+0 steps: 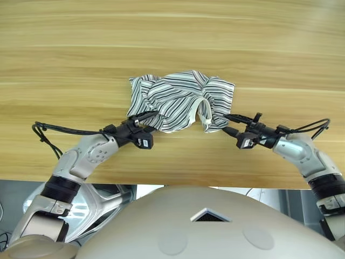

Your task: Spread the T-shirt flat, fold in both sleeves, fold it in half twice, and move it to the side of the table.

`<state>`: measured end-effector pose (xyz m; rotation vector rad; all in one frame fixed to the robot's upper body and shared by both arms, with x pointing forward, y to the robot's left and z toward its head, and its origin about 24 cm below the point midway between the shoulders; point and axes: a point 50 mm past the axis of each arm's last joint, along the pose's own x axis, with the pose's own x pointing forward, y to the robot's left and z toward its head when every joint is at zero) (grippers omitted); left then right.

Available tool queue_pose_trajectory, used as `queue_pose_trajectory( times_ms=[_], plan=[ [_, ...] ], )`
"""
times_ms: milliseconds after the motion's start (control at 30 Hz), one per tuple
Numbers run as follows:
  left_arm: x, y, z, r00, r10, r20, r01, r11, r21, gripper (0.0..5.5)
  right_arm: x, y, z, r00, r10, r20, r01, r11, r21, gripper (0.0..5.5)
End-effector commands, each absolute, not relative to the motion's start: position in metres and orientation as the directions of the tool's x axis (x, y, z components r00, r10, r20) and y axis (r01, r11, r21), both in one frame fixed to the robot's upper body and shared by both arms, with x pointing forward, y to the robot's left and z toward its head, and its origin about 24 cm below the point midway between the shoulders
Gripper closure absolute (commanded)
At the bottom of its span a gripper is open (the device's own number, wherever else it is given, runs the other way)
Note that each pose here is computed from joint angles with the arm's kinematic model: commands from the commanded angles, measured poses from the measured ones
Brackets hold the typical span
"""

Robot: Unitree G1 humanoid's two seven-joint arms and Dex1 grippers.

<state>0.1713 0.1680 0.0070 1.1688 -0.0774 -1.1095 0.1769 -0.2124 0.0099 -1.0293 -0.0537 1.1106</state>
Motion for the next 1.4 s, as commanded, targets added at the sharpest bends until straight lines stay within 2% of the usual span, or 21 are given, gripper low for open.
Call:
queue_pose_trajectory(
  times_ms=[33,167,233,467,667,800,933,1000,1133,1200,1300,1400],
  plan=[
    [0.154,0.174,-0.016,0.424,-0.670,-0.609,0.738,-0.135,0.662,3.84,0.174,-0.214,0.004,0.479,0.738,-0.474,-0.732,0.037,-0.681,4.45],
    [0.152,0.175,-0.019,0.421,-0.665,-0.616,0.744,-0.134,0.654,4.45,0.176,-0.214,0.004,0.479,0.738,-0.474,-0.730,0.036,-0.682,5.26],
    [0.152,0.175,-0.019,0.428,-0.660,-0.618,0.745,-0.130,0.655,4.63,0.177,-0.214,0.004,0.481,0.739,-0.472,-0.728,0.036,-0.685,5.49],
    [0.152,0.181,-0.019,0.448,-0.637,-0.628,0.747,-0.120,0.654,5.38,0.181,-0.219,0.008,0.508,0.727,-0.462,-0.712,0.051,-0.701,5.50],
    [0.161,0.203,-0.006,0.557,-0.588,-0.587,0.713,-0.025,0.701,5.48,0.186,-0.232,0.030,0.590,0.715,-0.375,-0.649,0.144,-0.747,5.50],
    [0.167,0.209,0.016,0.630,-0.620,-0.467,0.662,0.116,0.740,5.48,0.185,-0.253,0.047,0.642,0.698,-0.316,-0.625,0.239,-0.743,5.50],
    [0.162,0.200,0.035,0.611,-0.716,-0.338,0.659,0.224,0.718,5.48,0.168,-0.252,0.053,0.561,0.758,-0.334,-0.689,0.203,-0.696,5.50],
    [0.155,0.201,0.051,0.607,-0.753,-0.256,0.654,0.289,0.699,5.48,0.161,-0.256,0.065,0.564,0.776,-0.284,-0.688,0.251,-0.681,5.50],
    [0.138,0.199,0.113,0.528,-0.842,0.111,0.597,0.461,0.656,5.48,0.144,-0.257,0.120,0.566,0.824,0.027,-0.610,0.441,-0.659,5.50],
    [0.130,0.200,0.132,0.475,-0.851,0.226,0.601,0.501,0.623,5.48,0.139,-0.254,0.142,0.535,0.833,0.143,-0.590,0.489,-0.643,5.50],
    [0.128,0.205,0.140,0.445,-0.848,0.288,0.617,0.523,0.589,5.48,0.137,-0.254,0.152,0.513,0.831,0.214,-0.591,0.523,-0.615,5.50],
    [0.126,0.208,0.136,0.448,-0.843,0.296,0.637,0.534,0.555,5.48,0.134,-0.252,0.142,0.514,0.841,0.168,-0.629,0.503,-0.592,5.50]
  ],
)
